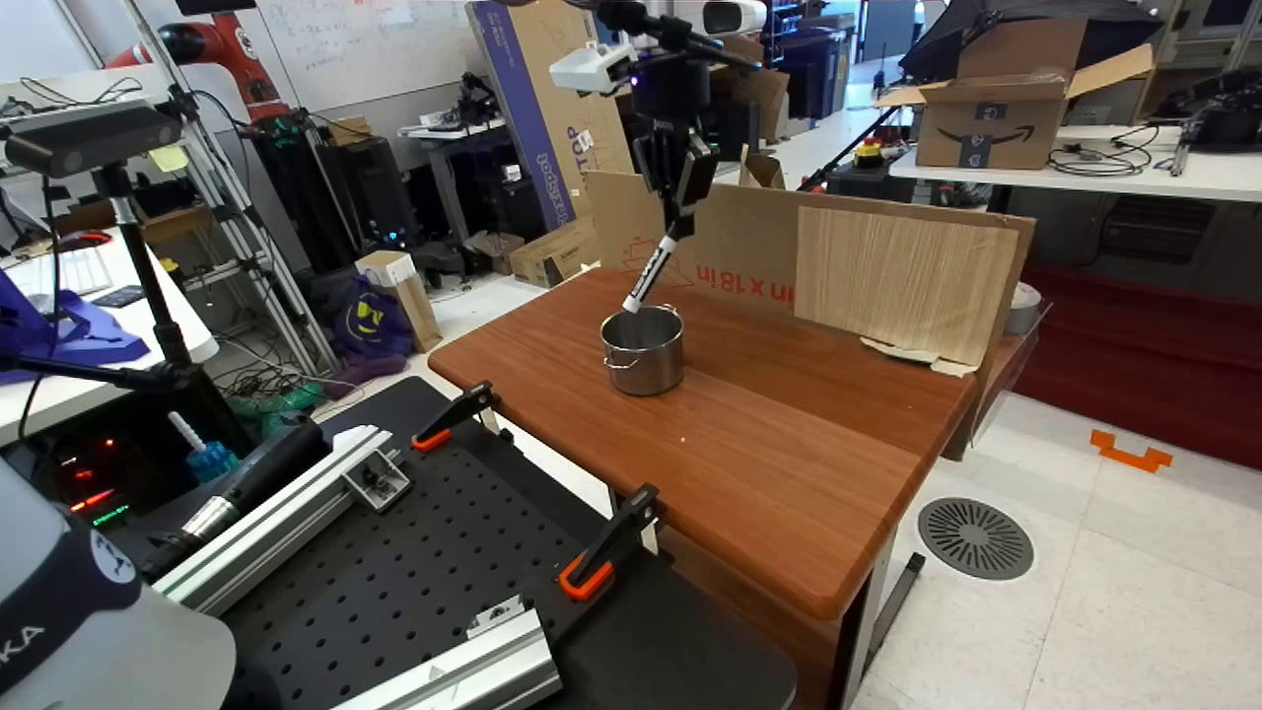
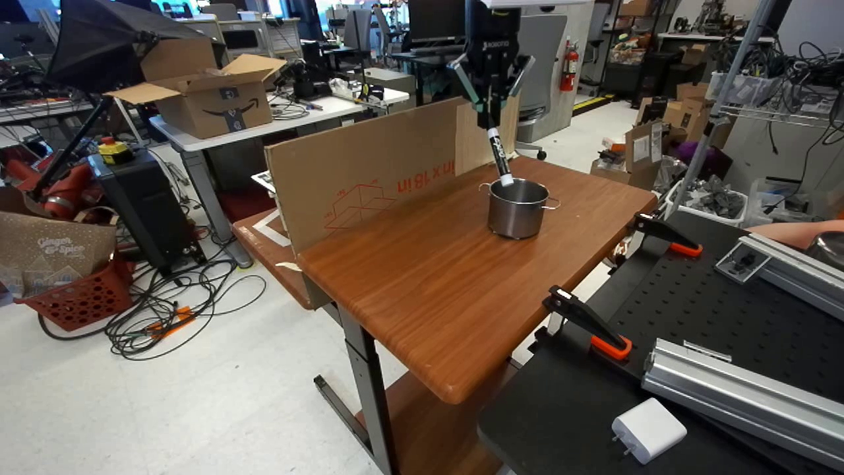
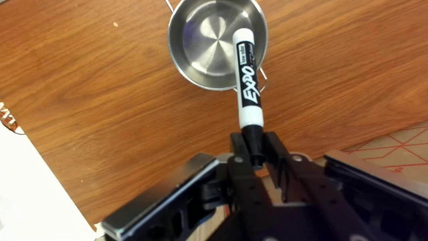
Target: Put the marker on the table
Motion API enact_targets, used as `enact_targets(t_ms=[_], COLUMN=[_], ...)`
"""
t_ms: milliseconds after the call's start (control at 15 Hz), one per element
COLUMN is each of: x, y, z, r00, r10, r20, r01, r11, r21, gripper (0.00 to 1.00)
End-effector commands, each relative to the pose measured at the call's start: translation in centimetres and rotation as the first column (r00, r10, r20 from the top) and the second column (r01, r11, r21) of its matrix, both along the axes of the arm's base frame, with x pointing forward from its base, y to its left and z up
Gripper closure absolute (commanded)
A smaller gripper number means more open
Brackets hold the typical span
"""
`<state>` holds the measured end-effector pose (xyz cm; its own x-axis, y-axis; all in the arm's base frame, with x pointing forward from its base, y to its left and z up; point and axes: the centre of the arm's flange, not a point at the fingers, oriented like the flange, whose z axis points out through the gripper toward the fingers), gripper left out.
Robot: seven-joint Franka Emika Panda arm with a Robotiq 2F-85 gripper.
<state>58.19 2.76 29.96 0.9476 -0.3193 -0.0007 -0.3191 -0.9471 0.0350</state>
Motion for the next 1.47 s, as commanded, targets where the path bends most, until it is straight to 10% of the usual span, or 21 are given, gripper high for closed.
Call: enact_targets(t_ms=[0, 1400], x=[0.1, 2.4], y=[2.0, 12.3], z=[1.6, -3.2], r00=[0.999, 0.871], r10=[0.048, 0.483], r20=[-0.022, -0.086], r01=[-0.048, -0.49], r11=[0.999, 0.865], r21=[-0.016, -0.105], gripper=[0.95, 0.95])
